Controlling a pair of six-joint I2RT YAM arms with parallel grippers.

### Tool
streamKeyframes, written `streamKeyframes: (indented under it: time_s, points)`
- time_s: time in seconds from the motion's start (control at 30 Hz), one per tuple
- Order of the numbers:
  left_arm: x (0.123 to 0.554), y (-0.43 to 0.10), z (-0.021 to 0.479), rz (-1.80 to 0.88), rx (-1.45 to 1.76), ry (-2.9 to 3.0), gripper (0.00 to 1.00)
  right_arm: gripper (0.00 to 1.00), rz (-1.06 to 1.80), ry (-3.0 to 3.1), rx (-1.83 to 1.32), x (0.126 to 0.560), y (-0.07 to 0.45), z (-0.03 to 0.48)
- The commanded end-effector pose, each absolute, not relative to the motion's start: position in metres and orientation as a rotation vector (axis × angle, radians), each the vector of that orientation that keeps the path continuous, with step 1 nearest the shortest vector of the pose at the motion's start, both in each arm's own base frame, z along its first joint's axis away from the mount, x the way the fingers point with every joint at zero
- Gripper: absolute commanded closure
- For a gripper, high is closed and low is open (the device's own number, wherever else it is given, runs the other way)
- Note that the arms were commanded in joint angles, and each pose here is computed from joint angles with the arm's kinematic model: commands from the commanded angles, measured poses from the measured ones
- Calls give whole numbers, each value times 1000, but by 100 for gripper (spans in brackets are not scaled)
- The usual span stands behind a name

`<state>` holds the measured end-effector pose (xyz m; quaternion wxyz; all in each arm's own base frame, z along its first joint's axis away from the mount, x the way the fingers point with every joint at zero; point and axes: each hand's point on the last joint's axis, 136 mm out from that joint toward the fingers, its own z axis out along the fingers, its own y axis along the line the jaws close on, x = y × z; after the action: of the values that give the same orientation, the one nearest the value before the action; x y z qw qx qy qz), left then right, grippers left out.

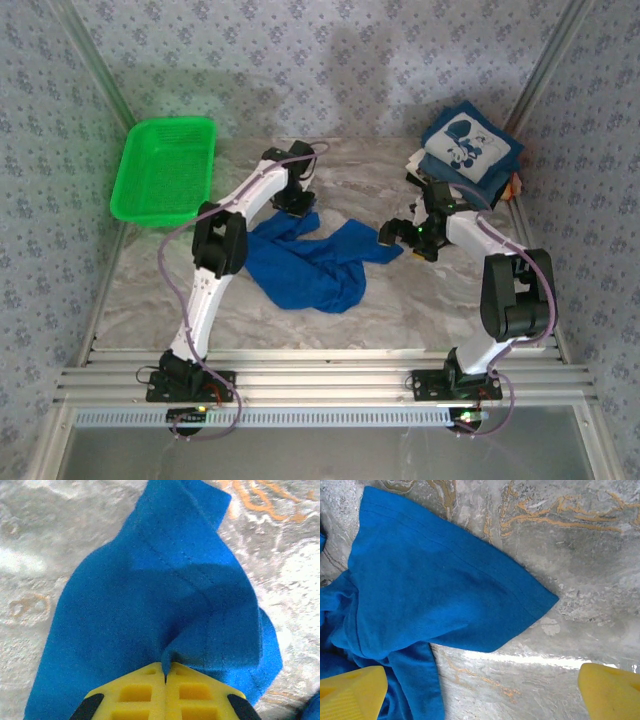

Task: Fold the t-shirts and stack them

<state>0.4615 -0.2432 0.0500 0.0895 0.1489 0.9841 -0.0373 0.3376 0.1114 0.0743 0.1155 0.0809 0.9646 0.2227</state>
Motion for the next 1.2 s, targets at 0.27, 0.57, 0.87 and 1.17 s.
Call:
streamKeyframes:
  time_s: [0.27,0.57,0.87,1.17]
  points:
    - [420,-204,202,-483,64,2637,100,0,704,2796,183,349,120,76]
    - [349,-135,193,-611,-387,2536,98,0,722,2807,171,355,124,71]
    - [270,-75,127,-576,-864,2479,97,0,733,2835,127,359,136,65]
    - [234,-43,89,-511,-1124,2430,81,1,666,2916,132,358,139,49]
